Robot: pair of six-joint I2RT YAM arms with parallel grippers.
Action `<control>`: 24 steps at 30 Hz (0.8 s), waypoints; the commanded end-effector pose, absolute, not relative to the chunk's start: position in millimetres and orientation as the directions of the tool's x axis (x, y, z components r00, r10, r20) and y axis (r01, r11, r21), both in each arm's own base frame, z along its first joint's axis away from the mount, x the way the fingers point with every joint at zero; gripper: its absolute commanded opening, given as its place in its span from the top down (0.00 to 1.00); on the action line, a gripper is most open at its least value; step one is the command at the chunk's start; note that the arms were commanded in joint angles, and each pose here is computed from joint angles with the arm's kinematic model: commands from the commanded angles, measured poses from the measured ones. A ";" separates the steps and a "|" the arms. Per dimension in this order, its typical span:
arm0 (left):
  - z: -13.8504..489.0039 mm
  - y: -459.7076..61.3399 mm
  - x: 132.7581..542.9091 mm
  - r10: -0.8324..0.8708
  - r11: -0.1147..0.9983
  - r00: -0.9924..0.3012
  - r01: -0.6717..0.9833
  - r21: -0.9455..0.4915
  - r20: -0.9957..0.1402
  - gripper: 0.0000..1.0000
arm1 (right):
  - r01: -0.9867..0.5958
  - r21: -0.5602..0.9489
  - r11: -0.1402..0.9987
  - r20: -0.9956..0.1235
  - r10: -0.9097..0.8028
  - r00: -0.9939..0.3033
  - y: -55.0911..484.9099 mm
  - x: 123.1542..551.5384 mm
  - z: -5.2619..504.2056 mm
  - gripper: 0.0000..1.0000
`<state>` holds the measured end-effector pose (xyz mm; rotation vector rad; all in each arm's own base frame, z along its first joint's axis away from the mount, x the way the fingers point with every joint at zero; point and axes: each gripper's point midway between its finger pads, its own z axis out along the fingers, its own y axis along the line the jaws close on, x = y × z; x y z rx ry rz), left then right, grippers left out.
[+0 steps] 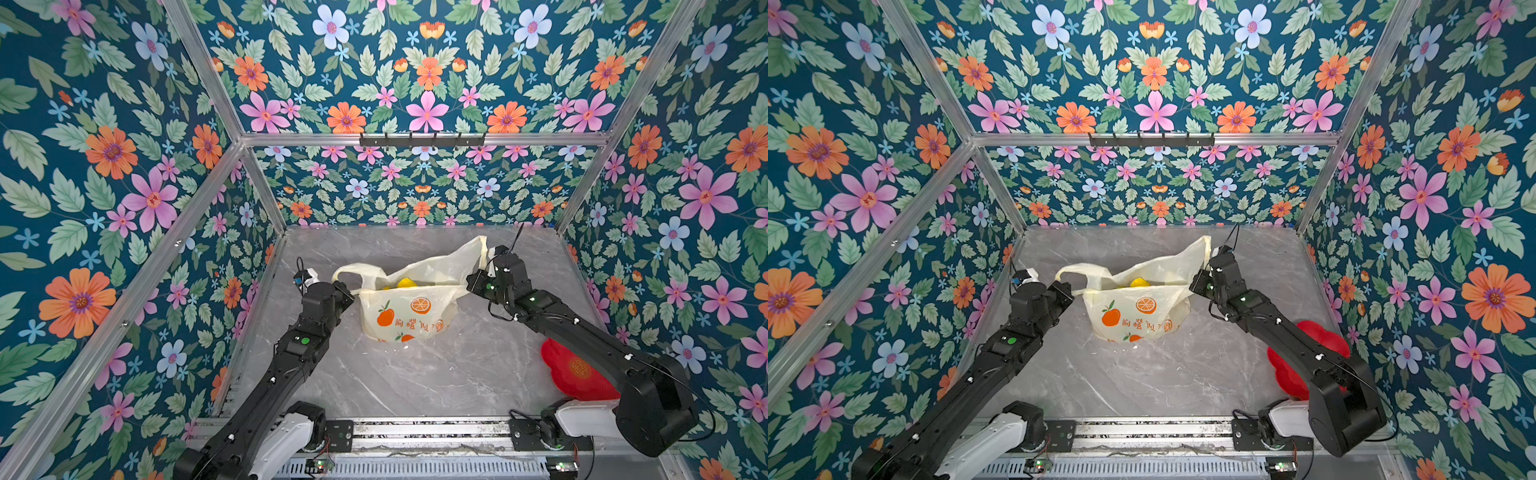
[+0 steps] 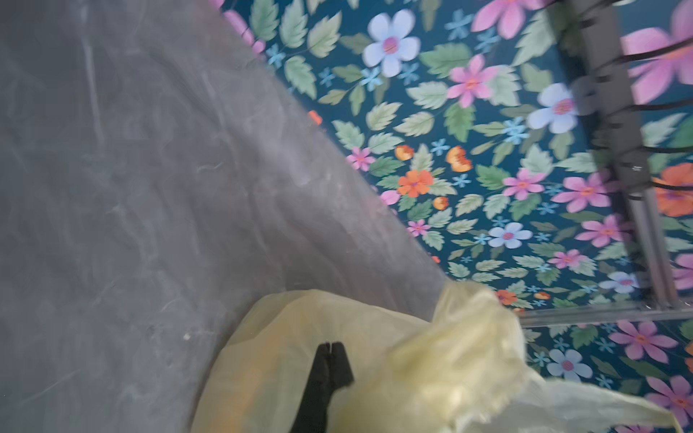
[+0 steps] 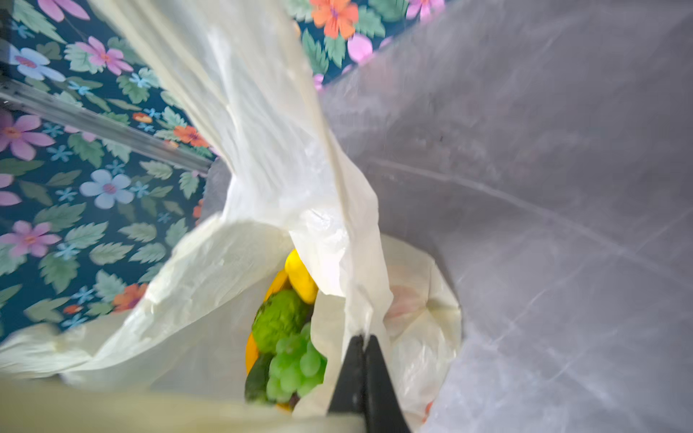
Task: Take fruits out of the plastic bag
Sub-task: Spread open the plastic bag at the center of the table.
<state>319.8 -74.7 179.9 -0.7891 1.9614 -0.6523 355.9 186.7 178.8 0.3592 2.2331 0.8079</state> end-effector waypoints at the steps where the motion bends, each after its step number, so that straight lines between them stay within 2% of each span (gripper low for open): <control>1: 161.0 -78.8 318.3 -0.764 0.619 -0.438 -0.288 -0.731 -0.474 1.00 | -0.011 0.735 0.678 -0.508 0.540 -0.671 192.9 355.3 188.5 1.00; 6: 179.8 -92.5 315.4 -0.636 0.750 -0.512 -0.230 -0.621 -0.578 1.00 | -0.089 0.731 0.677 -0.547 0.502 -0.670 199.6 346.5 198.7 1.00; 8: 192.4 -98.3 311.5 -0.597 0.782 -0.519 -0.208 -0.587 -0.611 0.90 | -0.120 0.709 0.695 -0.578 0.476 -0.663 203.8 343.3 205.2 1.00; 14: 224.3 -98.1 281.3 -0.529 0.845 -0.490 -0.229 -0.483 -0.693 0.51 | -0.192 0.657 0.729 -0.647 0.414 -0.641 215.5 333.5 219.4 1.00; 16: 236.1 -95.6 267.3 -0.508 0.860 -0.475 -0.244 -0.447 -0.718 0.43 | -0.199 0.644 0.738 -0.658 0.403 -0.636 216.2 332.4 221.5 1.00; 20: 253.7 -98.0 246.6 -0.475 0.880 -0.476 -0.239 -0.411 -0.740 0.37 | -0.213 0.631 0.746 -0.672 0.390 -0.629 216.8 333.8 224.9 1.00; 24: 275.7 -122.4 234.0 -0.385 0.918 -0.505 -0.122 -0.378 -0.773 0.37 | -0.216 0.624 0.751 -0.677 0.381 -0.629 218.7 336.3 225.8 1.00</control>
